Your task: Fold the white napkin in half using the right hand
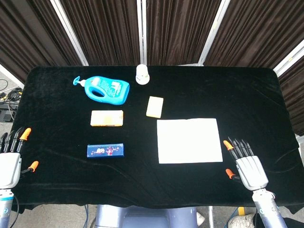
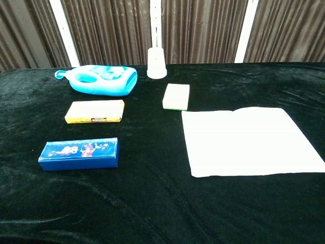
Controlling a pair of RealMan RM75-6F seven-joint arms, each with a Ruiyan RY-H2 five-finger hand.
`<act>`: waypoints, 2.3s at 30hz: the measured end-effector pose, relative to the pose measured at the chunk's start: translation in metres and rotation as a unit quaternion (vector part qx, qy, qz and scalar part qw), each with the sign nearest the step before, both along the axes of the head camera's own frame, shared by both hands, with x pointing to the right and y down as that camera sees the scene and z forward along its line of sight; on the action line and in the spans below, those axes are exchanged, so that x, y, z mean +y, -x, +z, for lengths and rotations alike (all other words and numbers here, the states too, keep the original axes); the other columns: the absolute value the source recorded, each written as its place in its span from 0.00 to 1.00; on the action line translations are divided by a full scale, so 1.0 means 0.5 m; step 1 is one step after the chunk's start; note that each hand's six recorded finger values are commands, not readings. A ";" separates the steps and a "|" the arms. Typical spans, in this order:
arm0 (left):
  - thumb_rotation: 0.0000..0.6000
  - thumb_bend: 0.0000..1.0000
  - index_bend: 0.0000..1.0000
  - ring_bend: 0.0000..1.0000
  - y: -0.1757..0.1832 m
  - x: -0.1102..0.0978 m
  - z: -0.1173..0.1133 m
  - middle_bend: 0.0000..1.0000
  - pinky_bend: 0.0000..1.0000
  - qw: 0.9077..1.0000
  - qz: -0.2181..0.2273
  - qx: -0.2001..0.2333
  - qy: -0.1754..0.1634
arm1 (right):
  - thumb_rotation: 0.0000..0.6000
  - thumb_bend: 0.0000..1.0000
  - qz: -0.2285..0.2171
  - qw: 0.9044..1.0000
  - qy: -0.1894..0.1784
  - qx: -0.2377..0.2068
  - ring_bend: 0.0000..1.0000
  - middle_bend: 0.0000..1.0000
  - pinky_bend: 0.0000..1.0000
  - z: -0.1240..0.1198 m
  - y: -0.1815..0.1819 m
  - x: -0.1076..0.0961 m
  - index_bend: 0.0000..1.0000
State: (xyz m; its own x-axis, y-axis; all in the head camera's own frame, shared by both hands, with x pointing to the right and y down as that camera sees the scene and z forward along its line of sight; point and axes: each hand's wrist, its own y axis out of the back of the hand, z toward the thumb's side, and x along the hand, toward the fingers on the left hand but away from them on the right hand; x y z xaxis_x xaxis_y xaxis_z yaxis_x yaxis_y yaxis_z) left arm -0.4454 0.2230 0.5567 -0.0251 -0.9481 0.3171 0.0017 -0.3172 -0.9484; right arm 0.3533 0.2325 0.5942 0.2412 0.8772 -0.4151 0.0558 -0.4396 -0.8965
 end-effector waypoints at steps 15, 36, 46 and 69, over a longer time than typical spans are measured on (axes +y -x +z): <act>1.00 0.19 0.00 0.00 0.007 -0.004 0.004 0.00 0.00 1.000 -0.006 -0.002 0.003 | 1.00 0.14 -0.053 0.987 0.087 -0.121 0.00 0.00 0.00 0.065 0.211 -0.020 0.00; 1.00 0.20 0.00 0.00 0.016 -0.007 0.017 0.00 0.00 1.000 -0.017 0.003 0.024 | 1.00 0.14 -0.021 0.984 0.111 -0.142 0.00 0.00 0.00 0.151 0.360 -0.020 0.00; 1.00 0.20 0.00 0.00 0.028 -0.011 0.022 0.00 0.00 0.999 -0.029 -0.002 0.029 | 1.00 0.14 -0.019 0.987 0.106 -0.122 0.00 0.00 0.00 0.196 0.395 -0.018 0.00; 1.00 0.20 0.00 0.00 0.040 -0.016 0.028 0.00 0.00 0.998 -0.043 -0.005 0.038 | 1.00 0.15 -0.008 0.991 0.109 -0.072 0.00 0.00 0.00 0.271 0.386 -0.014 0.00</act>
State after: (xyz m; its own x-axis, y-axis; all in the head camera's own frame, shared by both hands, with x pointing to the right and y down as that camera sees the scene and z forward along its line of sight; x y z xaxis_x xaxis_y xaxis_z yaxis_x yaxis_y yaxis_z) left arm -0.4654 0.2151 0.5707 -0.1088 -0.9152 0.3881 -0.0199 -0.3883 -0.9213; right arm 0.1605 0.2256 0.7299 0.3244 0.7659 -0.5551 0.1674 -0.6241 -0.7632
